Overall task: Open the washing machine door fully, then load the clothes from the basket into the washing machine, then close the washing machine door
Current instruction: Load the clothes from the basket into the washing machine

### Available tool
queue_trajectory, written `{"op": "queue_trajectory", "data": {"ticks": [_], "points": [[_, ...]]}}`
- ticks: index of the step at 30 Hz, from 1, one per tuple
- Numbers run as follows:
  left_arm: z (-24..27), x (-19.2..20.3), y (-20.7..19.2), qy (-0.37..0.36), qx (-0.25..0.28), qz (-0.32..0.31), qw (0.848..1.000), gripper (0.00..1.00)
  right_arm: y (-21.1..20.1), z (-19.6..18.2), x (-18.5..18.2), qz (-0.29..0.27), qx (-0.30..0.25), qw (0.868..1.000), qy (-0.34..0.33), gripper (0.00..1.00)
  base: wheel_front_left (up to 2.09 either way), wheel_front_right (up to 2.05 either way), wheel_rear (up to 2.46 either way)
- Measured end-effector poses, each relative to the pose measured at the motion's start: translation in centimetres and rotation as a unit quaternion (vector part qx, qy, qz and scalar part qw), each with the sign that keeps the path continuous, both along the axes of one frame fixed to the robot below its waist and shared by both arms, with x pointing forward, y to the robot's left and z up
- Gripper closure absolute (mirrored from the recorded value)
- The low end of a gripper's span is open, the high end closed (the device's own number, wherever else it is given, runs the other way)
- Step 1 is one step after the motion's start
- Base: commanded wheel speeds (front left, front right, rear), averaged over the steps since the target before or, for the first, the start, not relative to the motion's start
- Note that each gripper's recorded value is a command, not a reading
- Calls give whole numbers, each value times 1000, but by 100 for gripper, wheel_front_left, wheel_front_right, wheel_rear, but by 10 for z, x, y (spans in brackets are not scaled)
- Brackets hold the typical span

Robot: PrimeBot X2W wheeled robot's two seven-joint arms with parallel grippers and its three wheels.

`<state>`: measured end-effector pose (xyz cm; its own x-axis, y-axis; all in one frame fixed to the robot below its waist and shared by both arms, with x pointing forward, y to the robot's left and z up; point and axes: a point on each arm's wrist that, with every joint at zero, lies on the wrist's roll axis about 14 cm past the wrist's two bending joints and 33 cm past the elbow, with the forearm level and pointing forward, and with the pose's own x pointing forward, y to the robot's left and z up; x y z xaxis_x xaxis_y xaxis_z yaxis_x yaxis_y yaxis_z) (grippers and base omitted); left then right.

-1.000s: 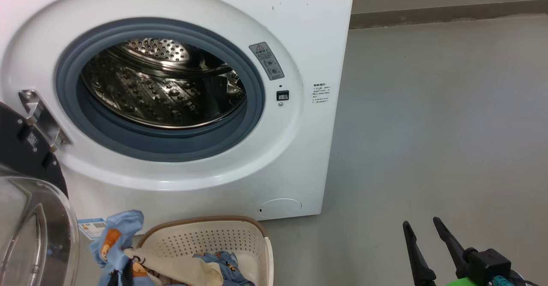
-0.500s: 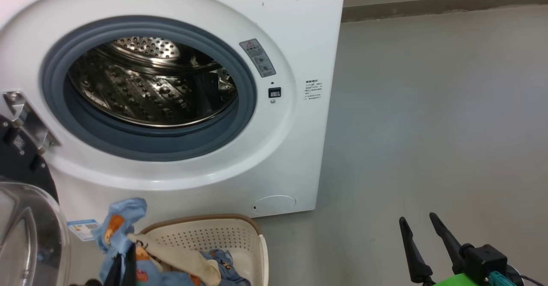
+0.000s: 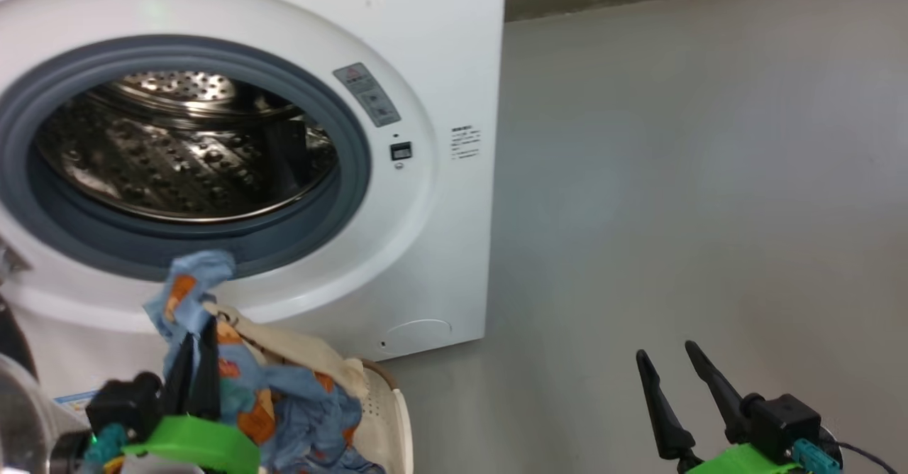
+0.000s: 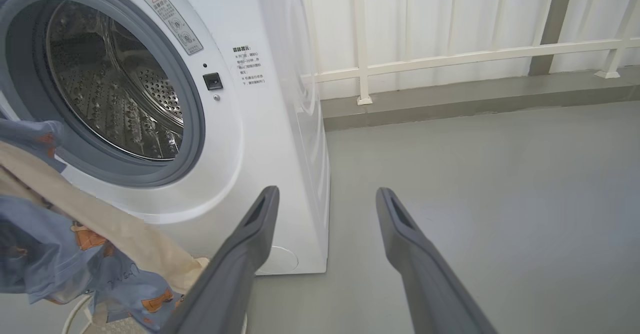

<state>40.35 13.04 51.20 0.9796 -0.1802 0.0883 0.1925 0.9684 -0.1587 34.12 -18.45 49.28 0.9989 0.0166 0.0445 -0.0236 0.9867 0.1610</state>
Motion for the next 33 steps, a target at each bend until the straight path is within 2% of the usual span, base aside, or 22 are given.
{"op": "queue_trajectory", "data": {"ticks": [6,17,33], "points": [[15,38,-10,-17,-10,-10,1000,100,-13,7,0,-22,7,1000,-11,0,0,0,0],[20,116,-4,-23,-26,2,999,100,-24,11,7,-40,15,999,-12,0,0,0,0],[-57,219,5,45,-44,21,998,100,-26,-22,45,-41,14,998,36,0,0,0,0]]}}
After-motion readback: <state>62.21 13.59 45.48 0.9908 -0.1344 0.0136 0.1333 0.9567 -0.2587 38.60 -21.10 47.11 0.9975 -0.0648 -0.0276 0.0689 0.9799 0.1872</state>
